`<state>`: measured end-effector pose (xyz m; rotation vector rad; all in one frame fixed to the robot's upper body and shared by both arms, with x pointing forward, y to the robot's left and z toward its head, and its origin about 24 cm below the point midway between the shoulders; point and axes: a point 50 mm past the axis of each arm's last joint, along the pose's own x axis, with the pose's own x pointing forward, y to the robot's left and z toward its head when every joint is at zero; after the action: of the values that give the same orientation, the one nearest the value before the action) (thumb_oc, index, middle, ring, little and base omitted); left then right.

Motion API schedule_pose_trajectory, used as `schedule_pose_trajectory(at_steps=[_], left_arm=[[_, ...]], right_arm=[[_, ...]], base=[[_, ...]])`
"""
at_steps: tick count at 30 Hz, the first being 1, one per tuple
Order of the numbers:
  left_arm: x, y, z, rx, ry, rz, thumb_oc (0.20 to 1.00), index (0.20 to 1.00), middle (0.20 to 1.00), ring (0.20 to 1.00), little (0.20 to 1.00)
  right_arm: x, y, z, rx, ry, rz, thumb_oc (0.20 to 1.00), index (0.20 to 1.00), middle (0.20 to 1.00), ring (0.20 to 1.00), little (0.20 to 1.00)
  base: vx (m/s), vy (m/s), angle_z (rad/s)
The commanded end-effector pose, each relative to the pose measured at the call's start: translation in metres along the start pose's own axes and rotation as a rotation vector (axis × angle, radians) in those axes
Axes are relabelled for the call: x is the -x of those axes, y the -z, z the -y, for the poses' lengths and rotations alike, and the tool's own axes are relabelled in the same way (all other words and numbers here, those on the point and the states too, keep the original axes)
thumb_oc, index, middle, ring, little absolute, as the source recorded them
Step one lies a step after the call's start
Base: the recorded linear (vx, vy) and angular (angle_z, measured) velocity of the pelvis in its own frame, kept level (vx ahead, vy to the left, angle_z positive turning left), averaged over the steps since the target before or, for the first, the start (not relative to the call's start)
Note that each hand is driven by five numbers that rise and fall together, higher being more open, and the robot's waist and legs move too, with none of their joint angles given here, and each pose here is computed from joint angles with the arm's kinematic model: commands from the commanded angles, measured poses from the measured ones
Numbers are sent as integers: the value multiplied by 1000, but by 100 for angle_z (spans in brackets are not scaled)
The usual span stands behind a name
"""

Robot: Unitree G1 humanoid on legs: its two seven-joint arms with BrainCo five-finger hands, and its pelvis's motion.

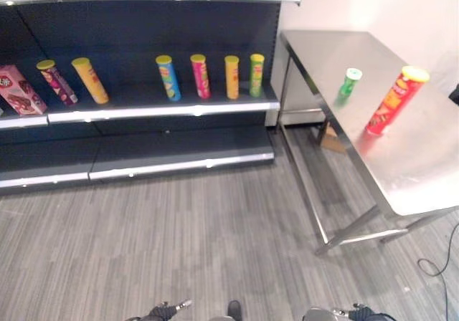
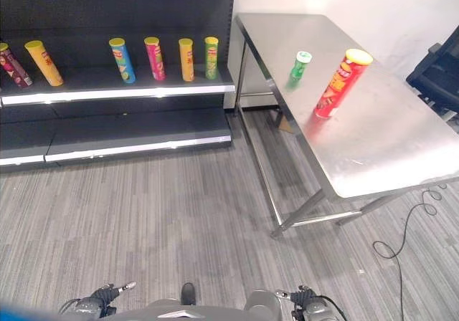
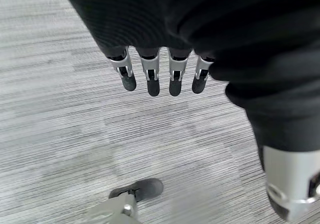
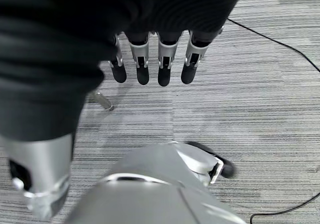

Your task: Put the goods on the table back onto the shelves and tidy them up.

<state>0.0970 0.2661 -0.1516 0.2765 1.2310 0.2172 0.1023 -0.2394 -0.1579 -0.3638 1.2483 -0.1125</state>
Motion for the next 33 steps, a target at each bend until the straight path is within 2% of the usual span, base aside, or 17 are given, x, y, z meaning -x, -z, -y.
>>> schedule_pose_trajectory(at_steps=[1,20,33], left_arm=[[-1,-15,-2,-1,-8,50,1000,1000,1000,1000,1000],[0,-17,19,-41,70,69,1000,1000,1000,1000,1000],[0,-13,19,44,62,50,1000,1000,1000,1000,1000]], right_arm=[[-1,-11,17,41,50,30,1000,1000,1000,1000,1000],[1,20,21,63,45,-53,1000,1000,1000,1000,1000],[2,31,23,42,56,-110,1000,1000,1000,1000,1000]], base=[[234,53,7],[251,-18,25],[161,3,1]])
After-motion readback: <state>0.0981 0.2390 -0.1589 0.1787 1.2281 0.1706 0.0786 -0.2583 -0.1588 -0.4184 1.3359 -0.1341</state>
